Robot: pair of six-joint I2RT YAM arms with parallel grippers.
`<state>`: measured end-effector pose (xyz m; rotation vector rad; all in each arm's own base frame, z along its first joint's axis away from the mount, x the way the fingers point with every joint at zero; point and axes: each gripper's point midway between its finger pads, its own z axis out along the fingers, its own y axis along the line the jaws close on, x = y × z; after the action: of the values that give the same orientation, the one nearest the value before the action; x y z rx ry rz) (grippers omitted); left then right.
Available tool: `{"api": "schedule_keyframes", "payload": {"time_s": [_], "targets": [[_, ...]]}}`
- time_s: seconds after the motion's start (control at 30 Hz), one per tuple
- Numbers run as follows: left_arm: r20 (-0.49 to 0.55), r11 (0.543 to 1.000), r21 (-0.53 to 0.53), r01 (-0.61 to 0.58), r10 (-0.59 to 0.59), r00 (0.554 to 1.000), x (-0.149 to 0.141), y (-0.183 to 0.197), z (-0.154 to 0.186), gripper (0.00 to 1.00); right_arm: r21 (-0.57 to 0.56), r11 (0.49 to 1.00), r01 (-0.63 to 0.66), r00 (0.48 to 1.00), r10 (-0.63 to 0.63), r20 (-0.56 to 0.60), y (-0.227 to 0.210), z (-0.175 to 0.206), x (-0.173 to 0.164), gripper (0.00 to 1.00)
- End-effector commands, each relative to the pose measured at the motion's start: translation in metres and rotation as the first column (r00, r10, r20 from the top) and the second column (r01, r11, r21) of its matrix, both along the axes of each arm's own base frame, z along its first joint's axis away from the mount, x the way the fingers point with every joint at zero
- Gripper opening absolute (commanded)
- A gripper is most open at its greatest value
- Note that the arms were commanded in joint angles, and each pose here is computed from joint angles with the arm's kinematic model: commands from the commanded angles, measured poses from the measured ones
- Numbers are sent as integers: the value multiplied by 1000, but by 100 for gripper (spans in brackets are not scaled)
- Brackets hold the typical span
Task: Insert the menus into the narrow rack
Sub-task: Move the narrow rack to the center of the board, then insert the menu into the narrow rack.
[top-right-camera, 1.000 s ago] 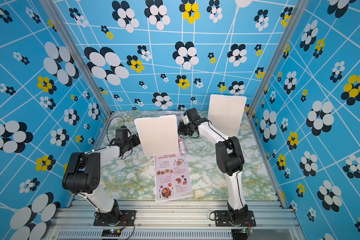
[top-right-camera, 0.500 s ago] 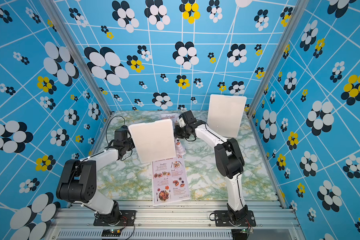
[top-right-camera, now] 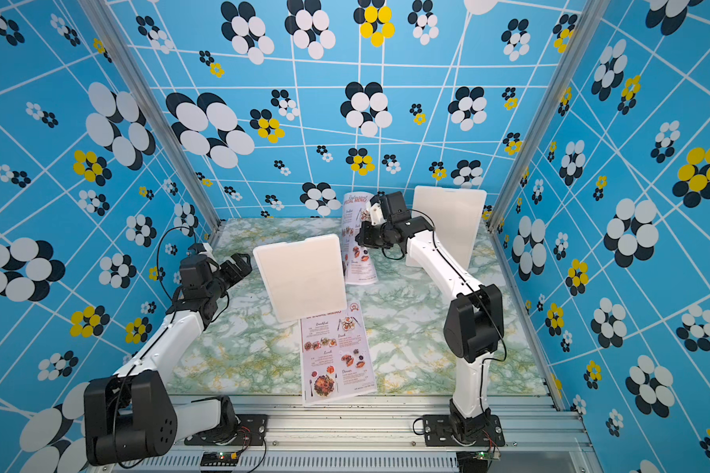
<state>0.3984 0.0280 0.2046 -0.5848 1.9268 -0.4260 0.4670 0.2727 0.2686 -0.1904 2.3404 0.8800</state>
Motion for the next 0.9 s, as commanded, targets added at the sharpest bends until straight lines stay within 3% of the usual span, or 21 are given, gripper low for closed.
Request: {"api": "schedule_keyframes", "payload": {"time_s": [0.0, 0.13, 0.37, 0.6, 0.87], "targets": [[62, 1000, 1, 1, -1, 998, -10, -2, 19, 99, 86, 996, -5, 990, -7, 141, -5, 71, -1, 0], [133, 999, -3, 53, -52, 990, -19, -12, 46, 99, 221, 975, -23, 972, -29, 232, 1, 128, 5, 0], [214, 996, 36, 85, -90, 973, -35, -19, 85, 100, 499, 860, -107, 945, -68, 319, 23, 196, 13, 2], [263, 988, 43, 150, -156, 952, -39, -32, 108, 99, 582, 797, -159, 953, -31, 302, 64, 204, 14, 3], [259, 980, 70, 188, -200, 945, -32, -43, 112, 99, 645, 746, -166, 971, 8, 240, 104, 192, 10, 3]]}}
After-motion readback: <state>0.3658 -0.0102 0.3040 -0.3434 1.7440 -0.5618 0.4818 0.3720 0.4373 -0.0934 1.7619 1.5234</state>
